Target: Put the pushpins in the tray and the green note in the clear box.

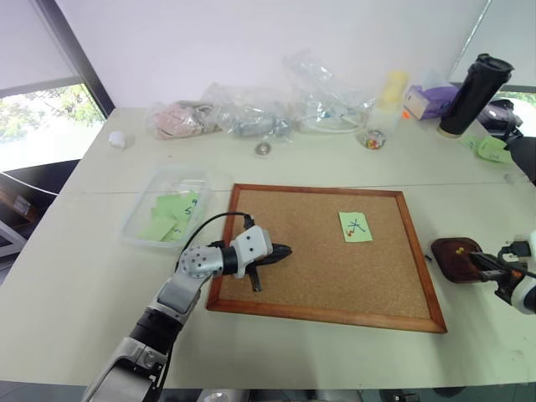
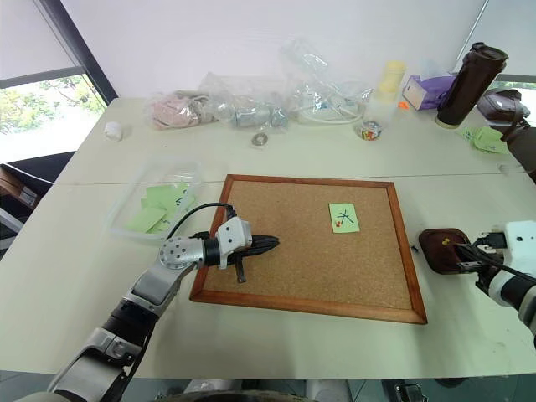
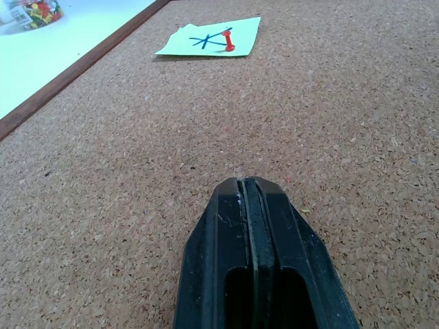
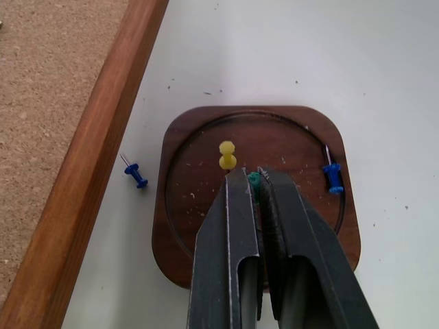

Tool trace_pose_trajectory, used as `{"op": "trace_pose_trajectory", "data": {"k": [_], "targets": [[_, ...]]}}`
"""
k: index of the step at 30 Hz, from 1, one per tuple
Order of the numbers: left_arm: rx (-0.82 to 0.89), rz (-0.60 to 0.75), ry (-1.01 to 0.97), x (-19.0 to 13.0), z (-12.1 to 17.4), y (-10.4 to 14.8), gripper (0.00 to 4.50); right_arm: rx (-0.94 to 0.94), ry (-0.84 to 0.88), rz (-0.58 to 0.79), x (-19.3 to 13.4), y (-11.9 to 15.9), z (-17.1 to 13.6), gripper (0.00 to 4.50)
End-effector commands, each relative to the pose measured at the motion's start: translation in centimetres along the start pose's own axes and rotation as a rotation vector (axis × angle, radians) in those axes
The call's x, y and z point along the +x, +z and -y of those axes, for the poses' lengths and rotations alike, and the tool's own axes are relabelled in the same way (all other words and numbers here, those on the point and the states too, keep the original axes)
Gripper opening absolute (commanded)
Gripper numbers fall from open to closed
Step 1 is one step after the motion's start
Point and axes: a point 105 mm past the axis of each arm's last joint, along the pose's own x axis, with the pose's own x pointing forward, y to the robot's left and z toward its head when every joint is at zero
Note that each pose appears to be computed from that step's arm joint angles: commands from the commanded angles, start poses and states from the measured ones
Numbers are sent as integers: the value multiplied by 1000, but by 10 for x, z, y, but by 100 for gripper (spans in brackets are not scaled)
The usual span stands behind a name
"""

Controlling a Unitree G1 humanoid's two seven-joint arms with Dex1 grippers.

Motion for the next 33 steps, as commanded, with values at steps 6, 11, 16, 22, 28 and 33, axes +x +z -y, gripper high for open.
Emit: {"op": "trace_pose_trajectory", "data": {"k": [6, 11, 16, 22, 28, 33], "targets": [[-25, -37, -24, 1, 9, -11, 0, -27, 12, 15, 0, 2, -4, 9], [-26, -37, -21, 1, 8, -11, 0, -27, 21, 21, 1, 3, -7, 150], [-29, -39, -17, 1, 7, -12, 0, -49, 24, 20, -1, 6, -7, 399], [-30, -39, -16, 1, 7, -13, 0, -46, 60, 48, -4, 15, -14, 399], [-28, -39, -16, 1, 7, -13, 0, -74, 212, 169, -9, 59, -47, 399], [-25, -39, -12, 1, 6, -13, 0, -137, 296, 206, 5, 83, -81, 399]]}}
